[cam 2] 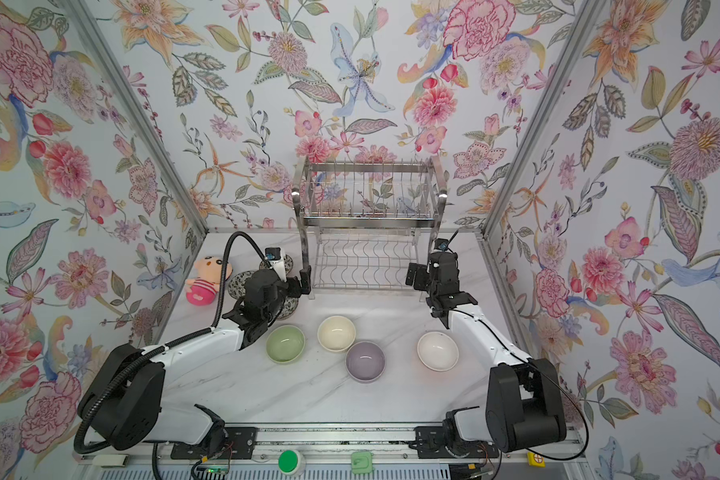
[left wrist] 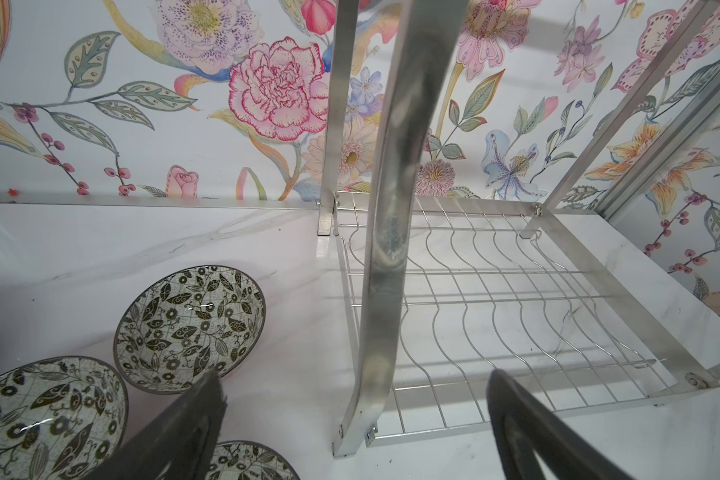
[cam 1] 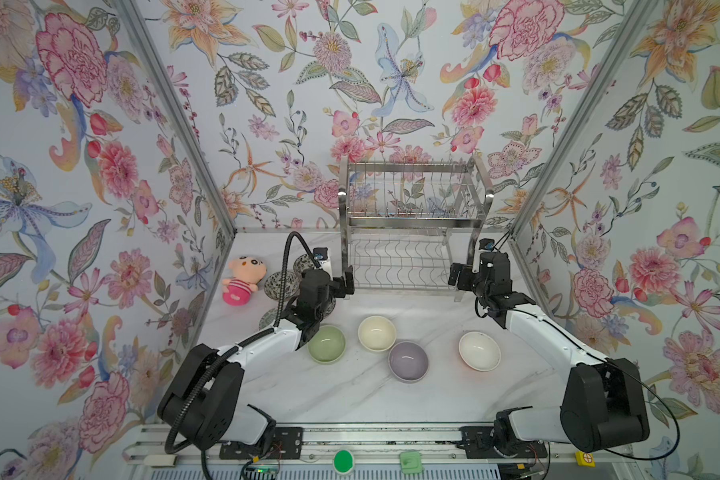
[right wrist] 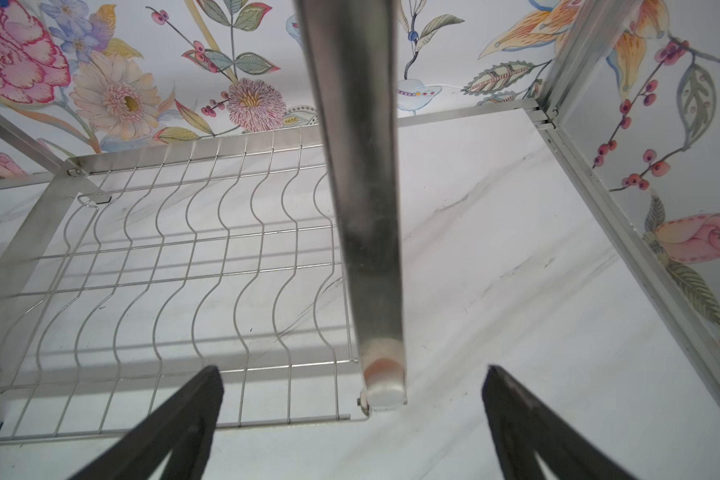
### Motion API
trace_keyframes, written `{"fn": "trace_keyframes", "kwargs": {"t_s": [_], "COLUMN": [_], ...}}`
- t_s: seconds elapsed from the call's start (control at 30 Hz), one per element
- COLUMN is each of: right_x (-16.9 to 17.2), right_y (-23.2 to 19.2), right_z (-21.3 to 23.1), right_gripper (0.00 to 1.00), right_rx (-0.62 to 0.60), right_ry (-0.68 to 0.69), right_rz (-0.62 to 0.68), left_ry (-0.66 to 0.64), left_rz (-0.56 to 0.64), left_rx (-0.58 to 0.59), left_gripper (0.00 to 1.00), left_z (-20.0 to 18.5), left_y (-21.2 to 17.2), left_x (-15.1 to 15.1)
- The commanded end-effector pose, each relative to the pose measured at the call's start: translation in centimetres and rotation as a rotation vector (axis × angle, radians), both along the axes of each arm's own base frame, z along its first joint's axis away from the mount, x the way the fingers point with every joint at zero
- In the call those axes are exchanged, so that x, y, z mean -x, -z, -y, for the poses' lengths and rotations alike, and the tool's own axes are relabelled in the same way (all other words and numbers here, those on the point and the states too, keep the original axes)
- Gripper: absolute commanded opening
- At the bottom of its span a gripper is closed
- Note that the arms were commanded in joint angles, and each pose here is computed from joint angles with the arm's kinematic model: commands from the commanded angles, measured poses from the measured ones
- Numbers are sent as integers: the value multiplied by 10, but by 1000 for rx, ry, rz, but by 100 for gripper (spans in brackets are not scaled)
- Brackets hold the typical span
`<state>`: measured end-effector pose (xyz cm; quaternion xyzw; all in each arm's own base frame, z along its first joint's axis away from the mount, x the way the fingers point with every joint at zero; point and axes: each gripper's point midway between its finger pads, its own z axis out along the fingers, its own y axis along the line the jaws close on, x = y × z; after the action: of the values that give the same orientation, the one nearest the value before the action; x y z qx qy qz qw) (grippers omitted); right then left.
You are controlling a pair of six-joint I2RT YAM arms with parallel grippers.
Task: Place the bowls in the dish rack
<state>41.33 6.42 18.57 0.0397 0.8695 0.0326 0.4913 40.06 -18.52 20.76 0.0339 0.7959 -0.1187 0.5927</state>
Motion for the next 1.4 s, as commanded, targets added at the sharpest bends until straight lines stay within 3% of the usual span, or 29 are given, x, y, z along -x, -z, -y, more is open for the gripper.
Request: {"fn": "trace_keyframes", "kwargs": {"t_s": [0.0,0.2,0.3,0.43,0.57,0.77,1.13,1.37], "right_x": [19,37,45,55,69,92,107,100], "right_y": [9,21,29,35,46,73,95,113], "right_z": [-4,-36,-64,-112,-148,-193,-228,-228], "right_gripper": [99,99,99,99,100,91,71,56], "right_rx": [20,17,15,-15,-7,22,39,84], "right_ry": [7,-79,-174,-339,-446,-560,-642,-603], "right_rz": [-43,-85,-110,-126,-156,-227,-286,-322], "left_ry": [-15,-42,-19,11,-59,-12,70,90], "left_rz": [-23,-1,-6,-30,-47,-91,-133,-127], "left_rx": [-121,-360,-406,-377,-341,-290,-157,-115], "left_gripper": [99,99,99,99,99,99,99,99], "left_z": [-6,4,11,13,-4,1,9,11], "left_y": [8,6,12,22,24,31,44,43], "left_x": [16,38,44,50,56,64,77,80]}}
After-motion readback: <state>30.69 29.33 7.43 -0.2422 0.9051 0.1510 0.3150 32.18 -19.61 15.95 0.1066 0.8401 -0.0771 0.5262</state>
